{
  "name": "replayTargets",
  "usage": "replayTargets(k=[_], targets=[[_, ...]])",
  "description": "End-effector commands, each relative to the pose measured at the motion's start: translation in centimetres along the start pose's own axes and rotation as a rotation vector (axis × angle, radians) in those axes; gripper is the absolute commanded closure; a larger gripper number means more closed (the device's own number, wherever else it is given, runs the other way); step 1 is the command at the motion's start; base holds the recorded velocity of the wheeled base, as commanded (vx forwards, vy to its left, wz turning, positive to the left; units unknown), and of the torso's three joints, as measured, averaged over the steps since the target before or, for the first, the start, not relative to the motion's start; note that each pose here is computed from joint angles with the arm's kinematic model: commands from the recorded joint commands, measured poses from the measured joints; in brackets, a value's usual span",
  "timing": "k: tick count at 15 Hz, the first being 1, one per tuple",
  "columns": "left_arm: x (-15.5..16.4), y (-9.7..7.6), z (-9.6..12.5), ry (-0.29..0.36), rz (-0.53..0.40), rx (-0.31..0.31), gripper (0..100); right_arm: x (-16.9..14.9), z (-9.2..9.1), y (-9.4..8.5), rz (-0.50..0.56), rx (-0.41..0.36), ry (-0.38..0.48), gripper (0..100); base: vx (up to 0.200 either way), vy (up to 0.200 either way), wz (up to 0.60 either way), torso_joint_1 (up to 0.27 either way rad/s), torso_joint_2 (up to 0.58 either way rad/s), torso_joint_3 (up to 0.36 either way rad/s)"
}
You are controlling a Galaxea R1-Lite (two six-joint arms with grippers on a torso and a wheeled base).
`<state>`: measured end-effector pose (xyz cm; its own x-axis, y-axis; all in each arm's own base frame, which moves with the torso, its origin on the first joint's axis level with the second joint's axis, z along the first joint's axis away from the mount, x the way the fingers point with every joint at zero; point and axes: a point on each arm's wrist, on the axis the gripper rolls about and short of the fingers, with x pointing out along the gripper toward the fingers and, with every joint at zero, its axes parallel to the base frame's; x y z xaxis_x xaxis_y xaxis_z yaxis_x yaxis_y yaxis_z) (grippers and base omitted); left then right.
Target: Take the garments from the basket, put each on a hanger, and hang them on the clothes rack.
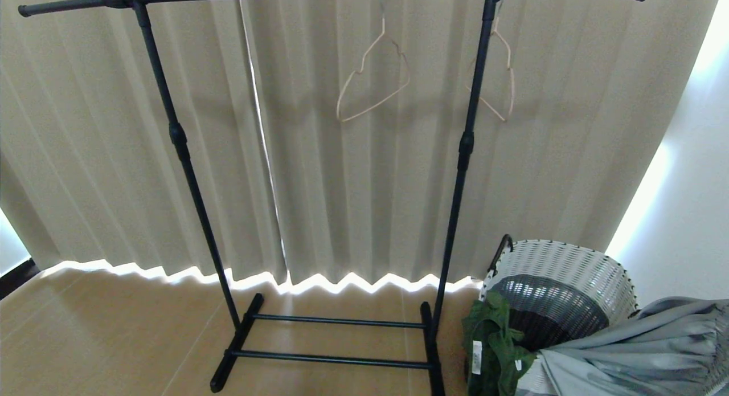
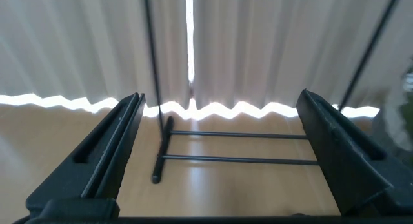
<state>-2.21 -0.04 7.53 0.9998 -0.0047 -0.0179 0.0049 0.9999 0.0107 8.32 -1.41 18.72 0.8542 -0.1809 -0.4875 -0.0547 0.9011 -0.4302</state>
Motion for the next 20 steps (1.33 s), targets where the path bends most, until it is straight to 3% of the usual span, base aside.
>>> replayTargets(k=[1, 6, 12, 14, 15, 20], targets=[[0.01, -0.01, 0.01, 0.001, 0.000, 0.000, 0, 0.05, 0.02, 0.00, 0.001, -0.001, 0.003, 100, 0.000, 0.200, 0.00, 0.002, 0.00, 0.002], [0.01, 0.00, 0.01, 0.001, -0.001, 0.001, 0, 0.11, -0.05, 0.04, 0.006, -0.001, 0.005, 100, 0.000, 0.200, 0.00, 0.002, 0.00, 0.001], [0.00, -0.01, 0.00, -0.001, 0.000, 0.001, 0, 0.29, -0.46, 0.27, 0.013, 0.000, 0.020, 100, 0.000, 0.000, 0.00, 0.000, 0.00, 0.000], [0.01, -0.02, -0.01, 0.002, -0.005, 0.026, 0, 0.28, -0.69, 0.39, 0.016, 0.000, 0.024, 100, 0.000, 0.000, 0.00, 0.000, 0.00, 0.000], [0.01, -0.02, 0.01, 0.000, -0.005, 0.072, 0, 0.19, -0.77, 0.43, 0.014, 0.000, 0.021, 100, 0.000, 0.000, 0.00, 0.000, 0.00, 0.000], [0.01, -0.04, 0.01, 0.000, -0.017, 0.086, 0, -0.03, -0.46, 0.25, 0.006, 0.001, 0.005, 100, 0.000, 0.000, 0.00, 0.000, 0.00, 0.000]])
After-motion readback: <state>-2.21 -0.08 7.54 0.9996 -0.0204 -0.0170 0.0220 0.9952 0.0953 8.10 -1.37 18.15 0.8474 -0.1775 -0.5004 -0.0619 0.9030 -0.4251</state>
